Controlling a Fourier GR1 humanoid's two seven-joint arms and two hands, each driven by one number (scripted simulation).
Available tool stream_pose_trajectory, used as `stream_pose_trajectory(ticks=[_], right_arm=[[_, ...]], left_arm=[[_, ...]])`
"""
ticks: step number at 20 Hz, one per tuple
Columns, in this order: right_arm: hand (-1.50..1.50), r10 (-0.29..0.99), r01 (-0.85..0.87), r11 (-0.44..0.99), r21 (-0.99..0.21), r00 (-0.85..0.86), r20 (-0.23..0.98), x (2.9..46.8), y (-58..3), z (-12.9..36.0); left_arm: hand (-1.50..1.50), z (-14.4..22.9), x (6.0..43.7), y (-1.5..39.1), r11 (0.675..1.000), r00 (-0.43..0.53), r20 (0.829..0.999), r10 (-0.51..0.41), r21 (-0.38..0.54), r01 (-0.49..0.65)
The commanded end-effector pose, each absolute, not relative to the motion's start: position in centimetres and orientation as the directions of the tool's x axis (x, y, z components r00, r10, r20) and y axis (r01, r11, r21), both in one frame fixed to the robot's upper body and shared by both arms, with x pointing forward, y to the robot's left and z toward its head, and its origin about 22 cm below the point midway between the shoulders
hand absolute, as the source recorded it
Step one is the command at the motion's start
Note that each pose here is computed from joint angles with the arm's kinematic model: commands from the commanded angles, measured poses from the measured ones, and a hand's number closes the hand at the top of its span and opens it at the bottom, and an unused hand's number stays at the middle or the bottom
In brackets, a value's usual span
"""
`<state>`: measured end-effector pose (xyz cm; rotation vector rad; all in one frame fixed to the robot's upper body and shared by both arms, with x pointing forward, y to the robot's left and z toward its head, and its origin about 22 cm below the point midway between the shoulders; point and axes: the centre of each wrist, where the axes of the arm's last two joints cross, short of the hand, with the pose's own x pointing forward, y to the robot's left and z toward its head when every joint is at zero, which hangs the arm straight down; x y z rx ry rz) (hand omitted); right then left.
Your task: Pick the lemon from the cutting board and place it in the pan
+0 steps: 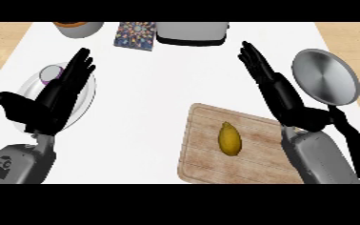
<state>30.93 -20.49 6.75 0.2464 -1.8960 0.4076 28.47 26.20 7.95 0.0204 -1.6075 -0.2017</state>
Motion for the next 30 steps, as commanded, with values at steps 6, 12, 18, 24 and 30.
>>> stream_pose_trajectory(ticks=[6, 12, 18, 24, 30], right_arm=[[1.50, -0.253, -0.613, 0.790, -0.020, -0.355, 0.900, 31.6, -24.5, 8.3], [-1.50, 0.065, -0.355, 0.918, -0.178, -0.307, 0.949, 25.7, -32.5, 3.3], [-1.50, 0.292, -0.312, 0.847, -0.431, -0.404, 0.867, 28.2, -36.5, 6.6], [-1.50, 0.467, -0.406, 0.686, -0.603, -0.390, 0.794, 28.6, -32.9, 9.9], [-1.50, 0.633, -0.511, 0.472, -0.718, -0.371, 0.680, 29.9, -27.2, 10.8]], left_arm=[[0.00, 3.6, 25.1, 22.4, 0.993, -0.170, 0.982, -0.079, 0.093, 0.074], [0.00, 0.2, 23.8, 19.7, 0.994, -0.126, 0.992, -0.026, 0.040, 0.103], [0.00, 0.3, 24.3, 20.0, 0.992, -0.126, 0.991, -0.037, 0.051, 0.112], [0.00, 1.7, 25.1, 20.3, 0.992, -0.135, 0.990, -0.040, 0.056, 0.117], [0.00, 1.6, 24.8, 19.2, 0.989, -0.128, 0.991, -0.029, 0.047, 0.141]])
